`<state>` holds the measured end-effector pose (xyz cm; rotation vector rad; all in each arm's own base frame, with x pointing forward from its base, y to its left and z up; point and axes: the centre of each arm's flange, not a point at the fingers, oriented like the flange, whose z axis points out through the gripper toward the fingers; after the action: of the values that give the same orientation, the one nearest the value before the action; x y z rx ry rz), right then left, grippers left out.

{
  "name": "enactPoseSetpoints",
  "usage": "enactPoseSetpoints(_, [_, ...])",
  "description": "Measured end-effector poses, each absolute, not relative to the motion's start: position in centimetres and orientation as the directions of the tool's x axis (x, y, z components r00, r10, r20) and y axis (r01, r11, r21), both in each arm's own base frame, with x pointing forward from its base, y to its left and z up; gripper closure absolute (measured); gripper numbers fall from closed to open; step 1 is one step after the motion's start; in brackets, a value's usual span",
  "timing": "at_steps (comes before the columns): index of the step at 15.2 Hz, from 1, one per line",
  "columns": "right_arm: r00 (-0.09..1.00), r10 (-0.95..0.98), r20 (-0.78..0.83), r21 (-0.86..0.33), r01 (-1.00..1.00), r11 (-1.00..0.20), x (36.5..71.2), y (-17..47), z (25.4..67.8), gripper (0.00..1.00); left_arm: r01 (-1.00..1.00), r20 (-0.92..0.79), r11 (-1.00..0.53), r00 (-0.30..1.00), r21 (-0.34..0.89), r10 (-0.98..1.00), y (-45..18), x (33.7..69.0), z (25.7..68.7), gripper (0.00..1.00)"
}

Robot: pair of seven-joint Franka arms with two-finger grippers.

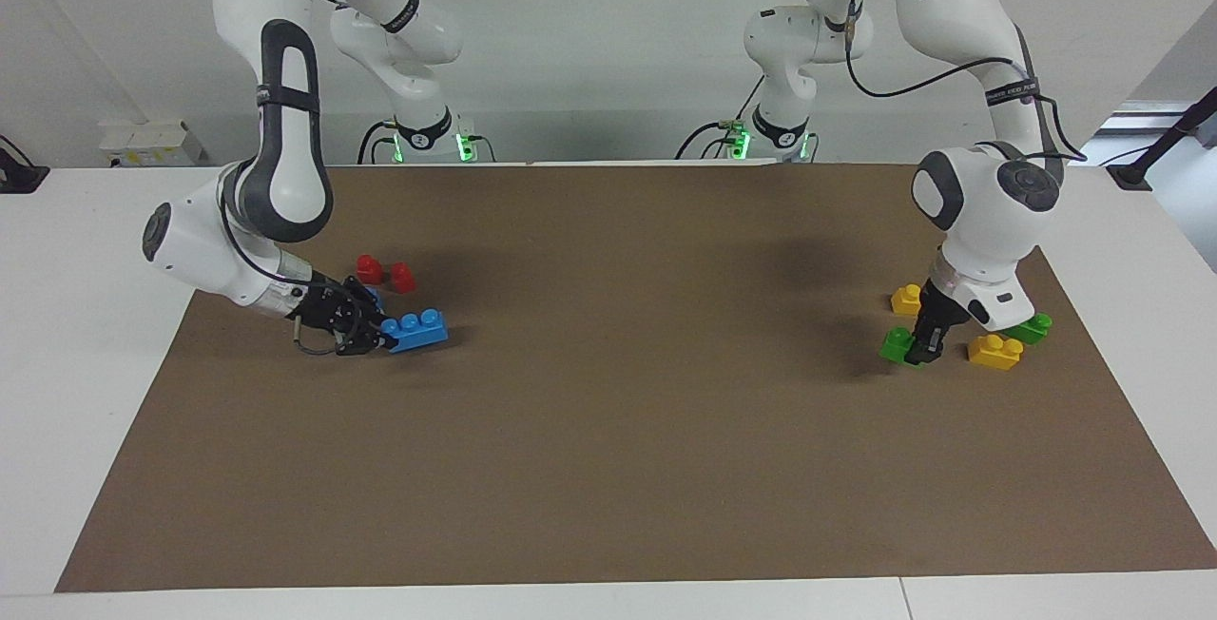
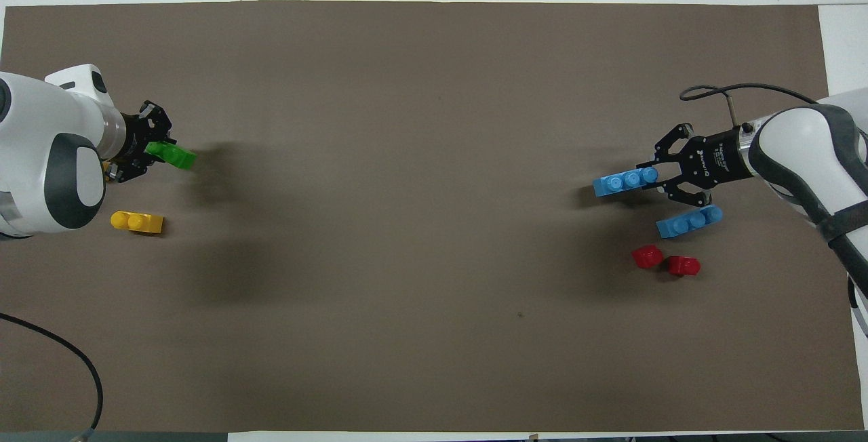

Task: Remove green block with left arm and hold with right
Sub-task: 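Set the green brick near the yellow bricks while the right gripper sets blue down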

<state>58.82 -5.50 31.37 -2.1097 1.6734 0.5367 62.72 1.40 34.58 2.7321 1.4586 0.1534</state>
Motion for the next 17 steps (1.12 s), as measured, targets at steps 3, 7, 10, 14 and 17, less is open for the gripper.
enactPoseSetpoints(3, [0.221,-0.828,-0.515,-0.076,-0.974,-0.213,58.4,-5.9,30.6,0.66,0.805,0.056,-0.591,0.589,0.053,0.806,2.2,63.2,32.3,0.66])
enactPoseSetpoints(7, [0.226,-0.829,-0.511,-0.077,-0.973,-0.217,58.1,-5.9,30.1,0.66,0.803,0.062,-0.593,0.59,0.06,0.805,3.0,63.8,31.6,0.66])
enactPoseSetpoints(10, [0.219,-0.839,-0.498,-0.082,-0.975,-0.205,57.9,-6.1,29.5,0.66,0.785,0.07,-0.617,0.613,0.064,0.787,3.2,64.0,31.6,0.52])
enactPoseSetpoints(14, [0.211,-0.848,-0.487,-0.083,-0.977,-0.195,57.6,-6.2,28.8,0.66,0.763,0.098,-0.638,0.63,0.102,0.77,2.2,65.4,33.8,0.07])
enactPoseSetpoints(17, [0.212,-0.847,-0.487,-0.081,-0.977,-0.197,57.5,-6.0,28.7,0.66,0.726,0.115,-0.679,0.669,0.113,0.734,1.8,66.1,37.2,0.0])
